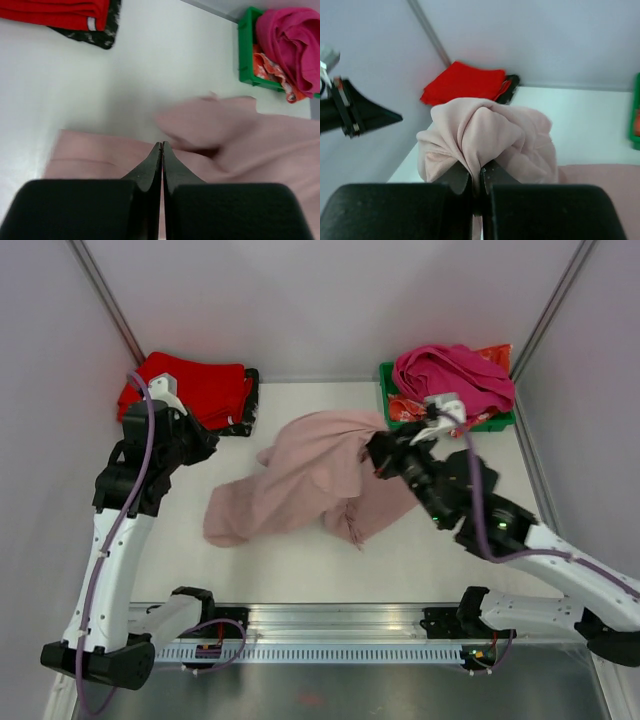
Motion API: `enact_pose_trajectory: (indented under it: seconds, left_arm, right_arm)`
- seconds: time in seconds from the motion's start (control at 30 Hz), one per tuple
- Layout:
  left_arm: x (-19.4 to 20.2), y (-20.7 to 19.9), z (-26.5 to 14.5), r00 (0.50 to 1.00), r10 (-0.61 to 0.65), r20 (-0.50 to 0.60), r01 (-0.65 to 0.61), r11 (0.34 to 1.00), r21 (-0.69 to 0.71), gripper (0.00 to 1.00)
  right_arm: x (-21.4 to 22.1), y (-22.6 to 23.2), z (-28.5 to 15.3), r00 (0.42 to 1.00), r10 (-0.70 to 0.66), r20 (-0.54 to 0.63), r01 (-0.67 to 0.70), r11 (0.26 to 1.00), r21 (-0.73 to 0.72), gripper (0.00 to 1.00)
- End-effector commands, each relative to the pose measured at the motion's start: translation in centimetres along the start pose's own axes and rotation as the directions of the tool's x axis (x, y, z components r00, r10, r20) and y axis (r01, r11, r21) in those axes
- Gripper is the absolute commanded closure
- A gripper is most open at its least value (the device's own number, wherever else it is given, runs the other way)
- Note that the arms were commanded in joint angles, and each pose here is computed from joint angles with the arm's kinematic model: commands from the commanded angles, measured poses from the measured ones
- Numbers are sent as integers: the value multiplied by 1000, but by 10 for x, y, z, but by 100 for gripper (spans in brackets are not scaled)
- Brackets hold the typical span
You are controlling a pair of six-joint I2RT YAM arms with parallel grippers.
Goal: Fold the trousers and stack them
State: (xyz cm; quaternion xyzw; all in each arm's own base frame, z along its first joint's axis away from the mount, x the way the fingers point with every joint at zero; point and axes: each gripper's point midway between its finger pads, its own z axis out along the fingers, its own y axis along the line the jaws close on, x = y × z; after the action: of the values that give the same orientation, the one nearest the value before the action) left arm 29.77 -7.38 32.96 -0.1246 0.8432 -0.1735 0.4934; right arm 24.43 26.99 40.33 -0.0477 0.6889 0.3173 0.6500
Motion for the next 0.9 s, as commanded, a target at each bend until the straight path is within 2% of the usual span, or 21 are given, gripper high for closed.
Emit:
enact_pose_trajectory:
  seconds: [0.0,0.07,0.13,0.17,0.2,0.27,0.3,0.37,0.4,0.43,0.5,0.53,0.57,0.63,0.67,0.7,0.73,0.77,0.8,0.83,0.87]
  left_arm:
    - [23,29,-4,994,79,-71,-85,993,-87,98]
    - [42,37,-3,990,84,-114,-95,991,-91,98]
    - [71,45,5,981,77,-179,-93,992,-82,98]
    - [81,48,7,977,70,-200,-87,993,-79,98]
    - [95,49,9,971,63,-230,-80,995,-64,97]
    - [110,30,7,957,73,-280,-57,996,64,91]
    - [120,8,1,945,100,-310,-35,977,208,81]
    - [131,-11,-7,933,122,-338,-1,941,337,63]
    - [135,-22,-13,930,143,-339,4,918,397,47]
    - [132,-32,-20,939,158,-306,-3,892,453,38]
    - [139,-33,-21,940,166,-299,-7,884,467,21]
    - [142,-38,-24,939,169,-298,-5,877,481,19]
    - [141,-43,-23,943,169,-288,-4,867,499,17]
    - [154,-58,-26,932,194,-306,4,839,545,15]
    - [158,-64,-21,932,209,-295,-9,828,561,14]
    - [165,-69,-20,929,226,-294,-21,824,566,14]
    - [175,-76,-19,923,245,-297,-37,824,565,14]
    - [184,-78,-15,917,249,-313,-32,826,563,14]
    - [194,-84,-14,913,261,-313,-32,811,585,14]
    - [199,-87,-12,914,243,-323,-13,816,578,14]
    - [207,-88,-11,911,246,-332,-8,813,582,14]
  right_arm:
    - [-29,-57,-45,987,-137,-81,152,963,221,100]
    - [-9,-67,-51,977,-155,-147,187,954,233,100]
    - [24,-65,-53,962,-147,-231,191,964,184,100]
    - [57,-69,-53,942,-152,-298,207,965,163,100]
    - [78,-53,-51,931,-130,-340,162,985,66,100]
    - [134,-44,-53,892,-64,-448,76,997,9,100]
    - [156,-31,-51,869,-24,-494,8,999,-33,100]
    - [193,-32,-51,831,38,-555,-54,998,-12,100]
    - [212,-35,-49,805,78,-588,-74,997,31,100]
    - [222,-39,-48,798,87,-597,-67,996,55,100]
    - [227,-45,-40,795,62,-604,-18,997,78,100]
    - [236,-48,-34,778,32,-627,26,996,83,100]
    - [216,-34,-18,801,17,-599,25,998,62,100]
    - [209,-33,-5,793,-37,-608,102,992,72,100]
    - [188,-23,7,817,-34,-576,94,993,75,100]
    - [177,-25,14,837,-36,-547,110,988,103,92]
    - [174,-26,20,841,-62,-538,139,985,105,77]
    - [160,-23,28,857,-73,-511,144,984,101,49]
    - [156,-29,30,854,-88,-513,172,978,119,31]
    - [149,-33,30,855,-95,-511,190,972,139,14]
    - [139,-44,27,849,-86,-521,208,962,180,3]
